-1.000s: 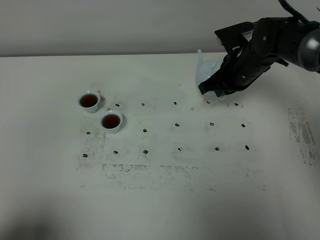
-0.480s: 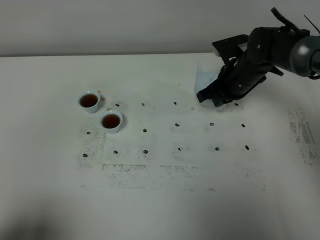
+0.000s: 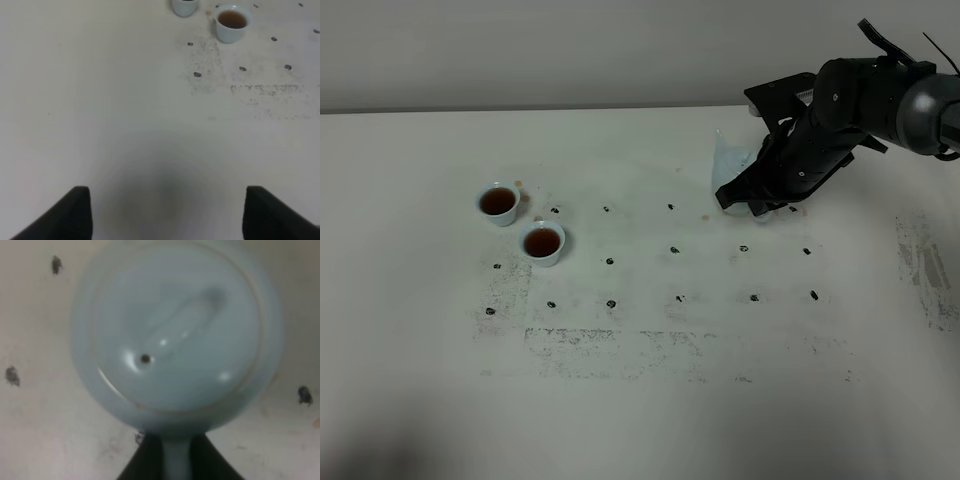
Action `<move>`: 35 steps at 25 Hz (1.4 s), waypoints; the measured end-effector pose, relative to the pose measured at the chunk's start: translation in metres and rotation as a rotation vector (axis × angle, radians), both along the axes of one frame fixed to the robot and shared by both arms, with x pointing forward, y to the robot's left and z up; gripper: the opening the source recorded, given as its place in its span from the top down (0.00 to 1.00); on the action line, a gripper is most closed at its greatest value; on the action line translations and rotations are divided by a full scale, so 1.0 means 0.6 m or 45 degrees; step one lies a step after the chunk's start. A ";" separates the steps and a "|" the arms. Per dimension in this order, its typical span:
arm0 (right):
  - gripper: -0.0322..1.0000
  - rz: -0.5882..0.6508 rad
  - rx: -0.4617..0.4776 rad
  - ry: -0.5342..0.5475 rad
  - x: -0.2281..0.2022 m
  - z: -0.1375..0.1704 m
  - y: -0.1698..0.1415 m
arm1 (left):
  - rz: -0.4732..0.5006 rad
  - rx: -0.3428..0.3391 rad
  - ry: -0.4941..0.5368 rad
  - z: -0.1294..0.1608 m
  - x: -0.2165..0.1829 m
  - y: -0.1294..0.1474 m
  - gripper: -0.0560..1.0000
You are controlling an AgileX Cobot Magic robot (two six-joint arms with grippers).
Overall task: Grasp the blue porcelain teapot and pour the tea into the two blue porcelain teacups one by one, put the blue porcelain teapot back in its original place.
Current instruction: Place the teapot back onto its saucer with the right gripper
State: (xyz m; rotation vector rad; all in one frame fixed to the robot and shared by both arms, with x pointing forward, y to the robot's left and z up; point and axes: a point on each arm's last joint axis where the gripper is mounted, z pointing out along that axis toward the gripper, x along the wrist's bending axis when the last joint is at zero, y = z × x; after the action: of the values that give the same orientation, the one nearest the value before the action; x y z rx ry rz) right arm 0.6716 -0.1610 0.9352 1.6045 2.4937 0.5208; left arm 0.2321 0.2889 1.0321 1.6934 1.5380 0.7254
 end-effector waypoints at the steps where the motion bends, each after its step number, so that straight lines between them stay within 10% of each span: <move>1: 0.93 0.003 -0.005 -0.003 0.000 0.000 0.000 | 0.000 0.000 0.000 0.000 0.000 0.000 0.37; 35: 0.93 -0.013 -0.040 -0.033 0.011 -0.026 -0.004 | 0.000 0.000 0.001 0.000 0.000 0.000 0.37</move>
State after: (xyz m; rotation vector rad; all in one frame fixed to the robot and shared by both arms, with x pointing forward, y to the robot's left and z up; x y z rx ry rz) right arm 0.6781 -0.1637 0.9199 1.5876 2.4614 0.4955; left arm 0.2321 0.2889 1.0320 1.6940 1.5384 0.7249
